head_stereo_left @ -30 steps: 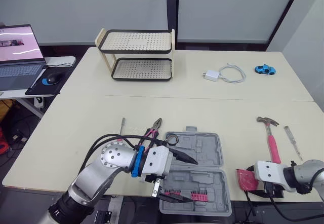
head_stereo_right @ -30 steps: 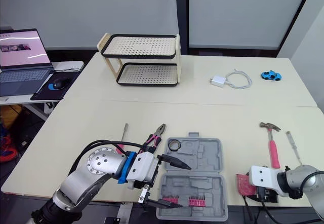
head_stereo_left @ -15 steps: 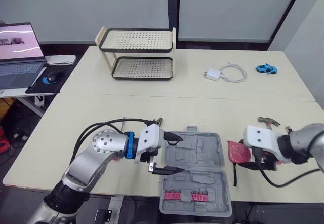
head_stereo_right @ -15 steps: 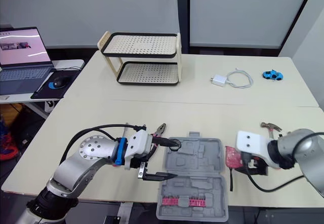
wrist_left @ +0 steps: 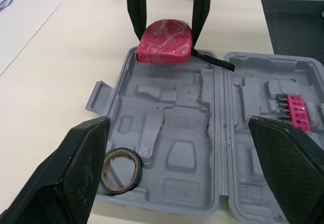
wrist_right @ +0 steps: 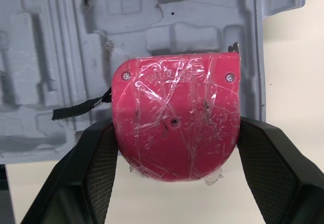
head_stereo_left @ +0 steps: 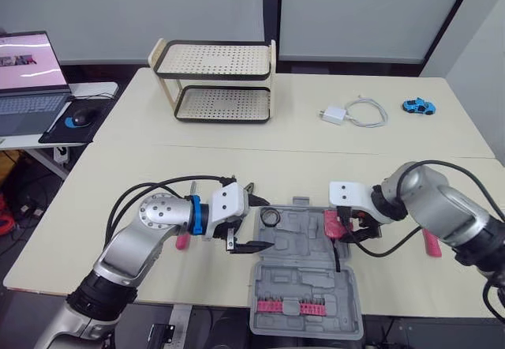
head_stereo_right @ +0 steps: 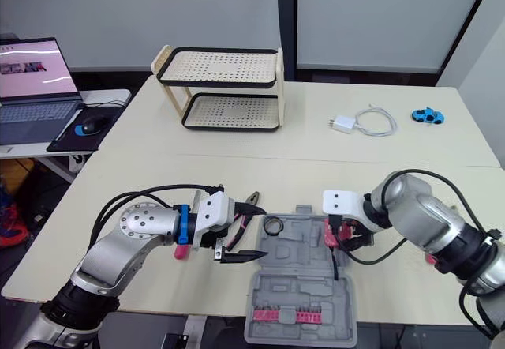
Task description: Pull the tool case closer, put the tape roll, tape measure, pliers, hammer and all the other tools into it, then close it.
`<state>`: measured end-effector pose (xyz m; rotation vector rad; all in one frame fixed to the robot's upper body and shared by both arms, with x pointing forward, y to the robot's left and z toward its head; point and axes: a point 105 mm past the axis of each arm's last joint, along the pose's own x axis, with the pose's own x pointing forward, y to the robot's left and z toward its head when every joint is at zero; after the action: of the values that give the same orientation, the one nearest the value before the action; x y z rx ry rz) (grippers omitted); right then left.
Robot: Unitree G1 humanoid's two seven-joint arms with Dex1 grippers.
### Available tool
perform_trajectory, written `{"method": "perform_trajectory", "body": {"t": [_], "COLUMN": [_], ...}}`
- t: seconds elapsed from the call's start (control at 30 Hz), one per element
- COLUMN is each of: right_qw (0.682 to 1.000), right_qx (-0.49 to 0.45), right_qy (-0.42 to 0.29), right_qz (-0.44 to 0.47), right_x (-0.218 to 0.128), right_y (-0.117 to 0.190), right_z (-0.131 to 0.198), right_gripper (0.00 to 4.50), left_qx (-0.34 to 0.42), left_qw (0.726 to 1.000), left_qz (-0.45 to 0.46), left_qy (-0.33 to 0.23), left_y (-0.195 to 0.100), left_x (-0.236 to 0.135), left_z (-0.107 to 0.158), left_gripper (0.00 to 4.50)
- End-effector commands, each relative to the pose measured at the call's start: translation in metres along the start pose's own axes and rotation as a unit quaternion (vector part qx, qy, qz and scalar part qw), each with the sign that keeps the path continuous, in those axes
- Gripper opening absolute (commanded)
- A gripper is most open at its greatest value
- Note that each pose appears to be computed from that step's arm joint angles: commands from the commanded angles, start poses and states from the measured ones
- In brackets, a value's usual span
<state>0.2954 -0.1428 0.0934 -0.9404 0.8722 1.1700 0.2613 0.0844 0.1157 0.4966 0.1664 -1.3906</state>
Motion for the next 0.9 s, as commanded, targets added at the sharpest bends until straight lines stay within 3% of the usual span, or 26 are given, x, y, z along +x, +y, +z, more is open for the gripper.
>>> {"method": "perform_trajectory", "body": {"t": [0.03, 0.9], "right_qw": [1.0, 0.999], "right_qx": [-0.016, -0.034], "right_qy": [0.008, 0.029], "right_qz": [-0.008, -0.012], "right_x": [-0.001, 0.021], "right_y": [-0.008, -0.024], "right_z": [0.004, 0.013], "right_gripper": [3.23, 3.23], "left_qx": [0.019, 0.03], "left_qw": [1.0, 0.999], "left_qz": [0.001, -0.012], "left_qy": [-0.003, -0.002], "left_y": [0.0, -0.006], "left_x": [0.002, 0.01], "left_z": [0.004, 0.008], "left_gripper": [4.5, 4.5]}}
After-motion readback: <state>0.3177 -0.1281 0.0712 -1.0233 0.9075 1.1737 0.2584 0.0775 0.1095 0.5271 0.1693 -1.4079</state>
